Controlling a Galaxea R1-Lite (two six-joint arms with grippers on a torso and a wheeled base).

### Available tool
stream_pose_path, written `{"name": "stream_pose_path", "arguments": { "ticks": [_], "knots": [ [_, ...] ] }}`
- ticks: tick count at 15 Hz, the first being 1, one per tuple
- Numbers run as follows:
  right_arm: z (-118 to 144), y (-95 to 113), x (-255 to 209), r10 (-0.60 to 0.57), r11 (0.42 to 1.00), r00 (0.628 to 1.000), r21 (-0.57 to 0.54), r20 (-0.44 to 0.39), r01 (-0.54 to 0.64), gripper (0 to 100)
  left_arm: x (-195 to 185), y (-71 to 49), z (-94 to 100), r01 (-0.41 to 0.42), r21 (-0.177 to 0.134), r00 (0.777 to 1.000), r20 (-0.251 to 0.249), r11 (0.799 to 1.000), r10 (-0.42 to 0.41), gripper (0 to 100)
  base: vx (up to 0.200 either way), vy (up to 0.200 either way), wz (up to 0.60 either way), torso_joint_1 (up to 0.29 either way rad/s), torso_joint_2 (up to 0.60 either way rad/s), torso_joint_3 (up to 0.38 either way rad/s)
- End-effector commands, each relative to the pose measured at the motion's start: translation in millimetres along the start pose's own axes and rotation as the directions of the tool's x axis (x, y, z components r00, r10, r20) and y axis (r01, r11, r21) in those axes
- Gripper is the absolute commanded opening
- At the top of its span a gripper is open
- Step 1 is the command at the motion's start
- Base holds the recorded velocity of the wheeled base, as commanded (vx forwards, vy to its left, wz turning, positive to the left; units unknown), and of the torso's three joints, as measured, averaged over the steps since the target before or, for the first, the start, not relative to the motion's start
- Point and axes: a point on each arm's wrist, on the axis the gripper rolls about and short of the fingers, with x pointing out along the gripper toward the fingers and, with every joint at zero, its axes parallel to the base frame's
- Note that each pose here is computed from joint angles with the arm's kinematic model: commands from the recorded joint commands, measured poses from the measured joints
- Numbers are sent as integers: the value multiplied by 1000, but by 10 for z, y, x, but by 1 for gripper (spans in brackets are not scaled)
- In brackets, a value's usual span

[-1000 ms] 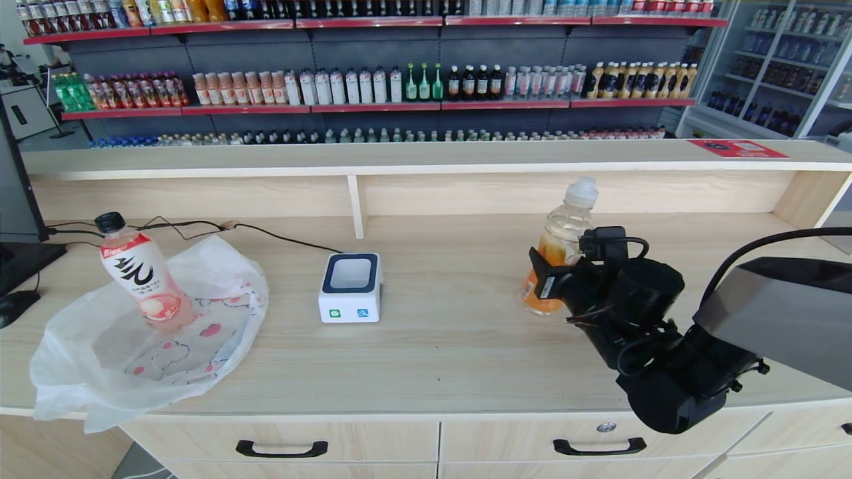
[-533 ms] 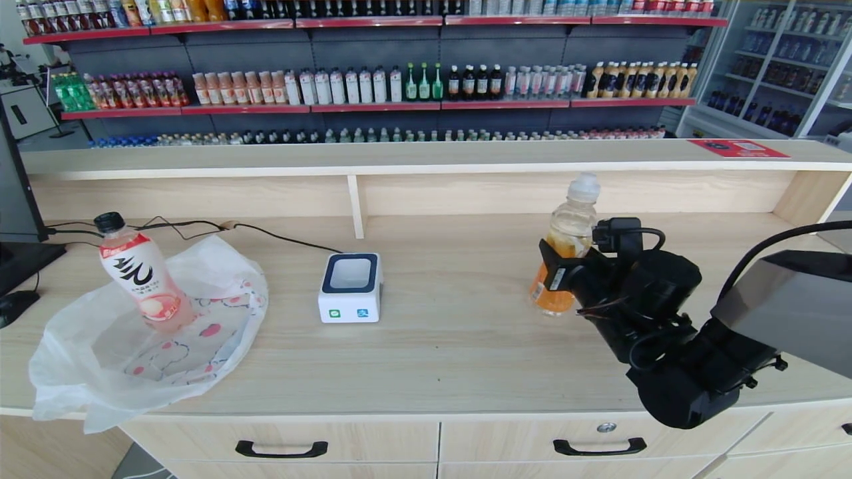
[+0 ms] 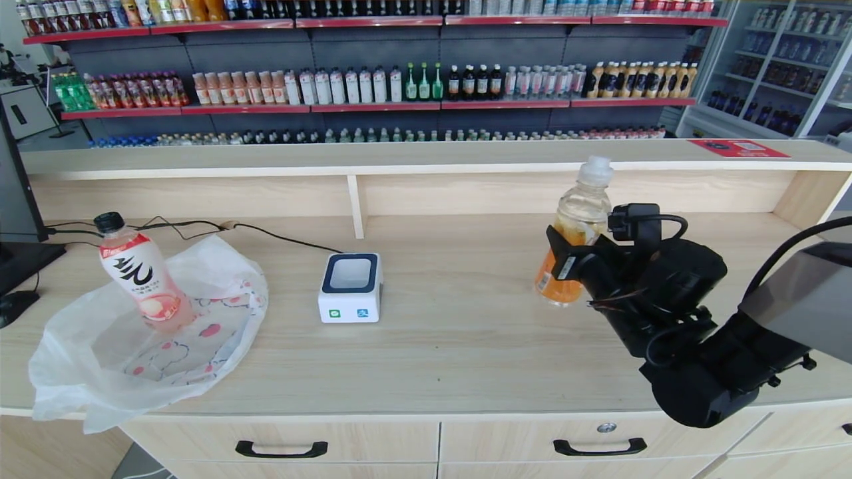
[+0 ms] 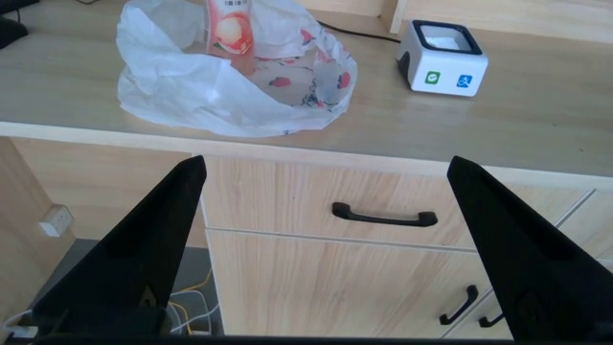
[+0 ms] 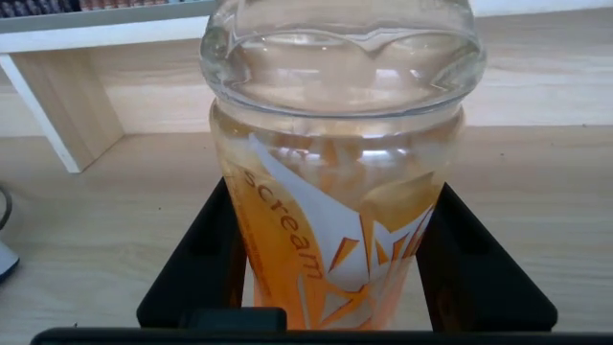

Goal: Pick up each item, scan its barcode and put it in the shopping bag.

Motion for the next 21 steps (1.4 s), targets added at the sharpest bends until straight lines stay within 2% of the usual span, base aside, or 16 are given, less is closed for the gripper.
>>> {"name": "stream_pose_path", "arguments": {
  "ticks": [1, 4, 6, 10, 13, 16, 18, 21],
  "knots": [
    [83, 9, -26, 5, 1000, 1000, 6, 19, -5, 0, 0, 0, 0, -1, 0, 1000, 1, 1000, 1, 100, 0, 0, 0, 0, 0, 0],
    [173, 53, -98, 21, 1000, 999, 12, 30, -22, 0, 0, 0, 0, -1, 0, 1000, 1, 1000, 1, 100, 0, 0, 0, 0, 0, 0],
    [279, 157, -194, 57, 998, 997, 25, 44, -58, 0, 0, 0, 0, -1, 0, 1000, 1, 1000, 1, 100, 0, 0, 0, 0, 0, 0],
    [449, 535, -422, 179, 981, 981, 62, 72, -184, 0, 0, 0, 0, -1, 1, 1000, 1, 1000, 1, 100, 0, 0, 0, 0, 0, 0],
    [593, 880, -645, 294, 946, 950, 107, 104, -305, 0, 0, 0, 0, -1, 1, 1000, 1, 1000, 1, 100, 0, 0, 0, 0, 0, 0],
    [750, 1191, -844, 390, 886, 909, 208, 151, -415, 0, 0, 0, 0, -1, 3, 1000, 1, 1000, 1, 100, 0, 0, 0, 0, 0, 0],
    [831, 1285, -992, 427, 853, 889, 253, 163, -456, 0, 0, 0, 0, -1, 3, 1000, 1, 1000, 1, 100, 0, 0, 0, 0, 0, 0],
    [861, 1234, -1069, 420, 837, 894, 315, 155, -448, 0, 0, 0, 0, -1, 3, 1000, 1, 1000, 1, 100, 0, 0, 0, 0, 0, 0]
  ]
}}
